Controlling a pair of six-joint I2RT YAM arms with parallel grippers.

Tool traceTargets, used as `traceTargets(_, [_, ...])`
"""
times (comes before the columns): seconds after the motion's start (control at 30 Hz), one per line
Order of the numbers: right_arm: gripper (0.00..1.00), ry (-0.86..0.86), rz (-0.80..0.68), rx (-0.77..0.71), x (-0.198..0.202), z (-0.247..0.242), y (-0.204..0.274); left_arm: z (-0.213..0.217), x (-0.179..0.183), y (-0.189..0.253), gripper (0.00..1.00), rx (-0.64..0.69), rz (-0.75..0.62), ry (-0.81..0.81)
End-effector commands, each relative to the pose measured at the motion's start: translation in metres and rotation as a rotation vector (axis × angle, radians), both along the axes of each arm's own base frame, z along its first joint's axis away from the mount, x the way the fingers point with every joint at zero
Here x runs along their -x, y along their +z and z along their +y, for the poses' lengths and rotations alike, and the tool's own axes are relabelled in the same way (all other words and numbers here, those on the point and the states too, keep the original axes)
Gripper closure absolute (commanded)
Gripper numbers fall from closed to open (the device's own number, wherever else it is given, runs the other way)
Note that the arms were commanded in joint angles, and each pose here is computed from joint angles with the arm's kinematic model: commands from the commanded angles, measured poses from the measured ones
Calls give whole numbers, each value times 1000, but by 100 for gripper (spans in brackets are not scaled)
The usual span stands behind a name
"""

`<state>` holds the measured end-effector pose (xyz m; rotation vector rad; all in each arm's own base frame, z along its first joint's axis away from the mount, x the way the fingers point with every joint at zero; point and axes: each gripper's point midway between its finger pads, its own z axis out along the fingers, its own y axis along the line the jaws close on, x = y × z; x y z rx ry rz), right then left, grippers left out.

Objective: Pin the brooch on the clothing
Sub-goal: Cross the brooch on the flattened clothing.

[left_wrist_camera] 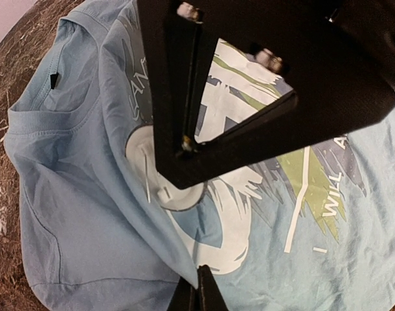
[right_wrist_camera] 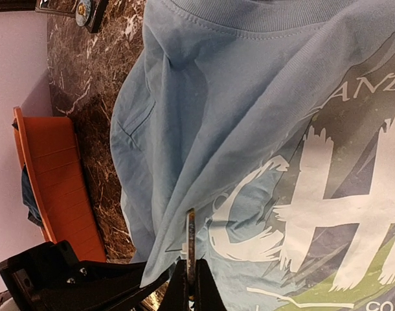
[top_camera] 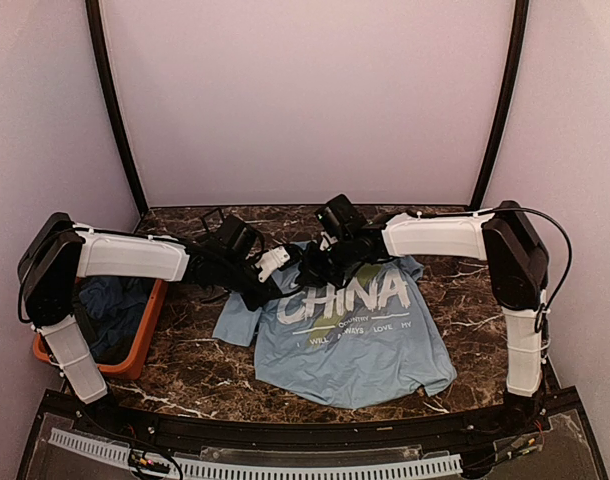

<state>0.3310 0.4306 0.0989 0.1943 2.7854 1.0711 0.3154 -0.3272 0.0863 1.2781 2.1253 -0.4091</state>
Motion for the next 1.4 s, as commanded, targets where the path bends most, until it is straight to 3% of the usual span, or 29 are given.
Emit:
traceTargets(0.0, [100,-9,-57,-19,-5,3,26,-4,7,3,99,-5,9,-31])
traceTargets(0.83, [100,56,-42,53,1,16,-7,-10,11,4,99,-4,7,-54])
traceTargets(1.37, [100,137,-91,102,11,11,-4,-7,9,7,99,-14,-14,-43])
